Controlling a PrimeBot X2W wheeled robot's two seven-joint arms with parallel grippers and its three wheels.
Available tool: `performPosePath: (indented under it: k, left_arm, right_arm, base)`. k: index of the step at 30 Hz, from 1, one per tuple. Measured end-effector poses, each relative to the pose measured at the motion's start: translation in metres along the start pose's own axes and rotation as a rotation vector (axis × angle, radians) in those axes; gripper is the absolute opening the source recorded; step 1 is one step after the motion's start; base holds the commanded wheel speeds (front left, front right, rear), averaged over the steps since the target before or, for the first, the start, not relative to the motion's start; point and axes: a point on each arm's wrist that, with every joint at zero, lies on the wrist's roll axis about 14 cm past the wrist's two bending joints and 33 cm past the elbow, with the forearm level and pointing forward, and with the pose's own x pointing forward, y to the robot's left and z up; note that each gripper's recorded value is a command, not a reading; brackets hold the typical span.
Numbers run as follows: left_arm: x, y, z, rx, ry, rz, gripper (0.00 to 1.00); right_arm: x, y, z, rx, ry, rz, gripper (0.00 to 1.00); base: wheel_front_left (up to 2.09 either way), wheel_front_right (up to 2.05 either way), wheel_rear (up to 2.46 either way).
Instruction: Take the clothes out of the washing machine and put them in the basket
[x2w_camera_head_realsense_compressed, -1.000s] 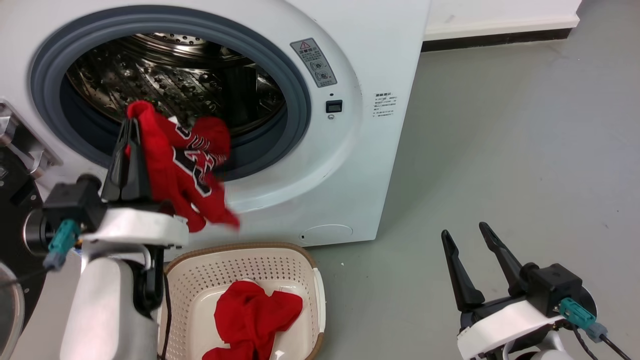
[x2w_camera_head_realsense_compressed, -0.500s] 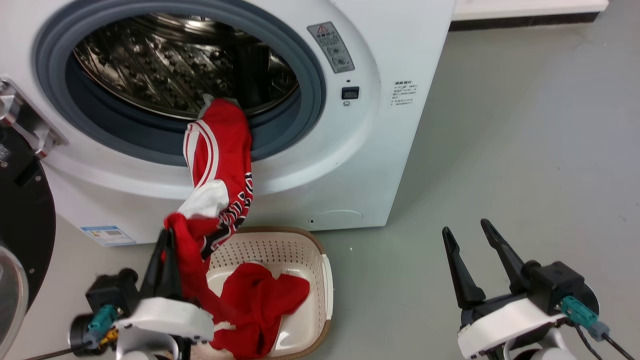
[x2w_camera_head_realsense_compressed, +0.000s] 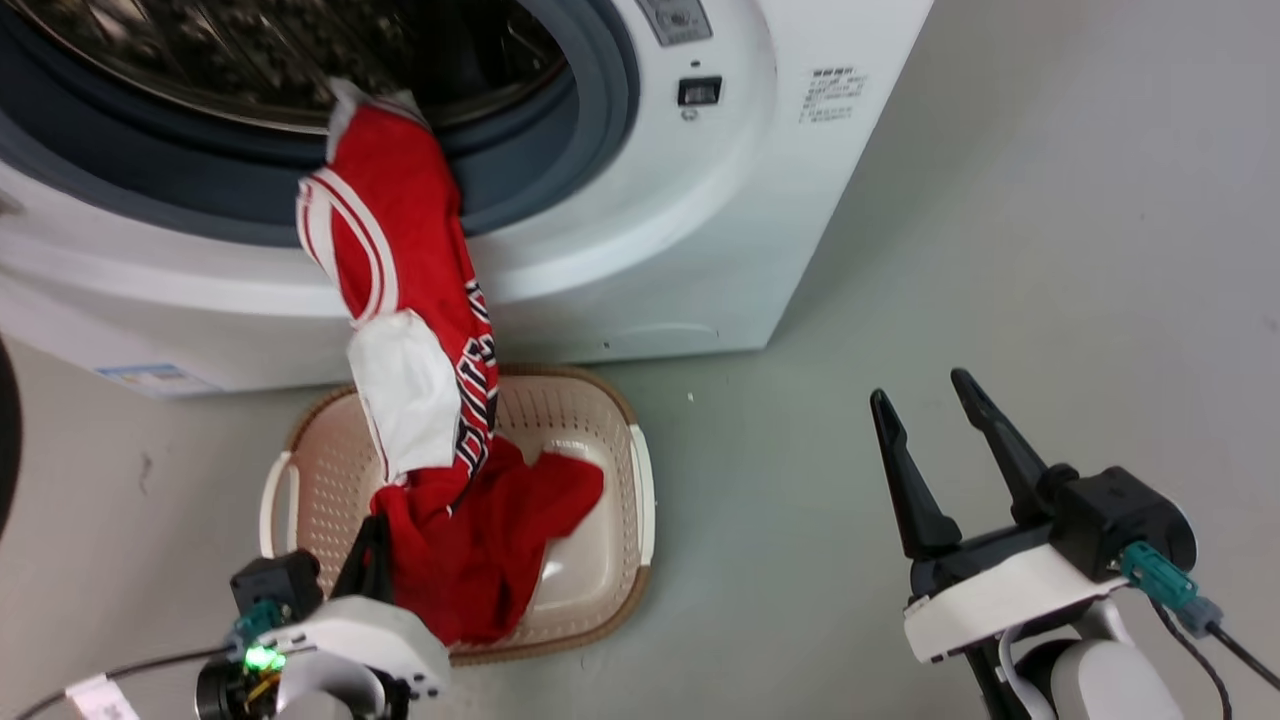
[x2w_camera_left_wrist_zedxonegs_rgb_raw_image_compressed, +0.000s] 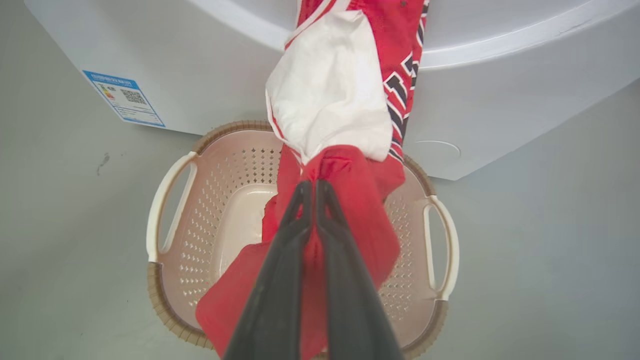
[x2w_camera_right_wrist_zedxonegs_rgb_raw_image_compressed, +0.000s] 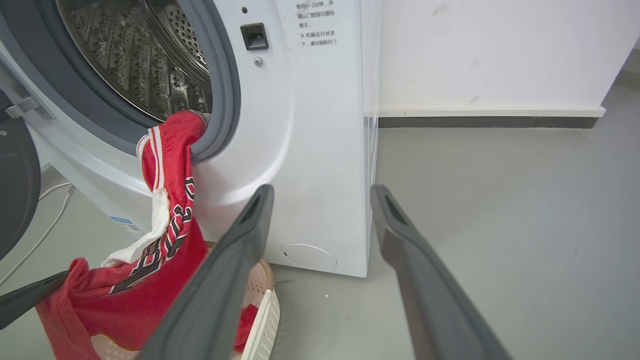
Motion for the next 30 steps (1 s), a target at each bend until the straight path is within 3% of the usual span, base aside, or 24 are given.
performPosePath:
  k: [14,29,30]
  left_arm:
    - [0.103,0.034,-0.049,0.056,0.188,0.083,0.0]
    - [0.168,0.049,-0.119,0.101,0.359,0.122,0.0]
    - [0.169,0.049,-0.123,0.102,0.37,0.122,0.12]
  right_arm:
    - [0.037,-0.027,-0.059,0.028,0.108,-0.039,1.0]
    - [0.027,-0.068,-0.117,0.041,0.226,-0.149,1.0]
    - [0.027,-0.069,-0.119,0.043,0.229,-0.153,1.0]
  base:
    - [0.0,0.0,0.0]
    - [0.0,0.0,0.0]
    - [0.0,0.0,0.0]
